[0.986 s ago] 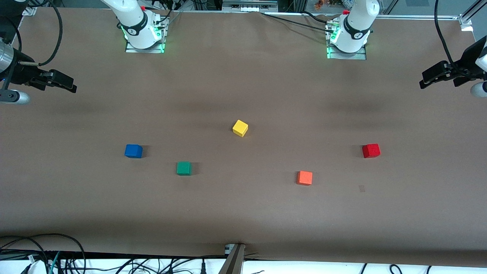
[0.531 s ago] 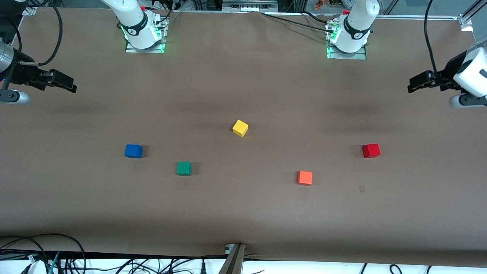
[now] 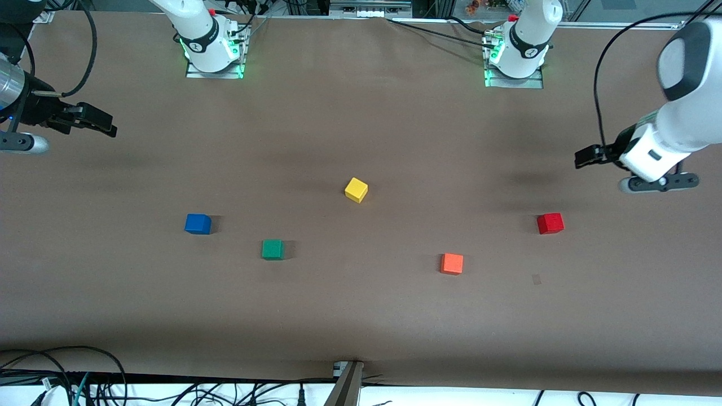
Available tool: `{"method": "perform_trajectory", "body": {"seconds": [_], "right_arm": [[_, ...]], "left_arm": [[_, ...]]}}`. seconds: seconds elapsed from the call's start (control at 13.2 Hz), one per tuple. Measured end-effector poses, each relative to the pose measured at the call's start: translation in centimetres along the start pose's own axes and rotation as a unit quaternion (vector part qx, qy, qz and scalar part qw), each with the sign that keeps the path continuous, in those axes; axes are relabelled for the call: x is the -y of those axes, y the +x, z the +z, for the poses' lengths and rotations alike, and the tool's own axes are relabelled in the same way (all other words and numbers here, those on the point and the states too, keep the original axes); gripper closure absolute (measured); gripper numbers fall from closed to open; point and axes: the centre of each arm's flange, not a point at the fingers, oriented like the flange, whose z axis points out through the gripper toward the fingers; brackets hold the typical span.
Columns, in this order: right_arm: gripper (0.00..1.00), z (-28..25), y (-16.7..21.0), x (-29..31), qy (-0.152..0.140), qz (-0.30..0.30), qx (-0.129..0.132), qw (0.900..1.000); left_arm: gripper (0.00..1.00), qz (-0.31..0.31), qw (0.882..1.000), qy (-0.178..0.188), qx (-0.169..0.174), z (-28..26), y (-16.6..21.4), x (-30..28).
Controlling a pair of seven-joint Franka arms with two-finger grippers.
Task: Pass red block to right arm, stack on blue
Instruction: 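Move the left gripper down over the red cube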
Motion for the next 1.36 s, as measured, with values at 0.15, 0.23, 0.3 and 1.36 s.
{"method": "perform_trajectory", "body": {"seconds": [0.15, 0.23, 0.3, 1.36], "right_arm": [[0.00, -0.1, -0.1, 1.1, -0.001, -0.009, -0.001, 1.000], [0.00, -0.1, -0.1, 1.3, -0.001, -0.011, -0.001, 1.000], [0.00, -0.1, -0.2, 1.3, -0.001, -0.011, -0.002, 1.000], [0.00, -0.2, -0.2, 1.2, -0.001, -0.010, -0.002, 1.000]], "left_arm": [[0.00, -0.001, 1.000, -0.001, -0.009, 4.2, 0.5, 0.1], [0.00, -0.002, 1.000, -0.001, -0.010, 6.3, 0.9, 0.2], [0.00, -0.003, 1.000, -0.001, -0.008, 8.3, 1.3, 0.2], [0.00, 0.006, 0.999, 0.018, -0.028, 22.7, 6.7, 1.7]]}}
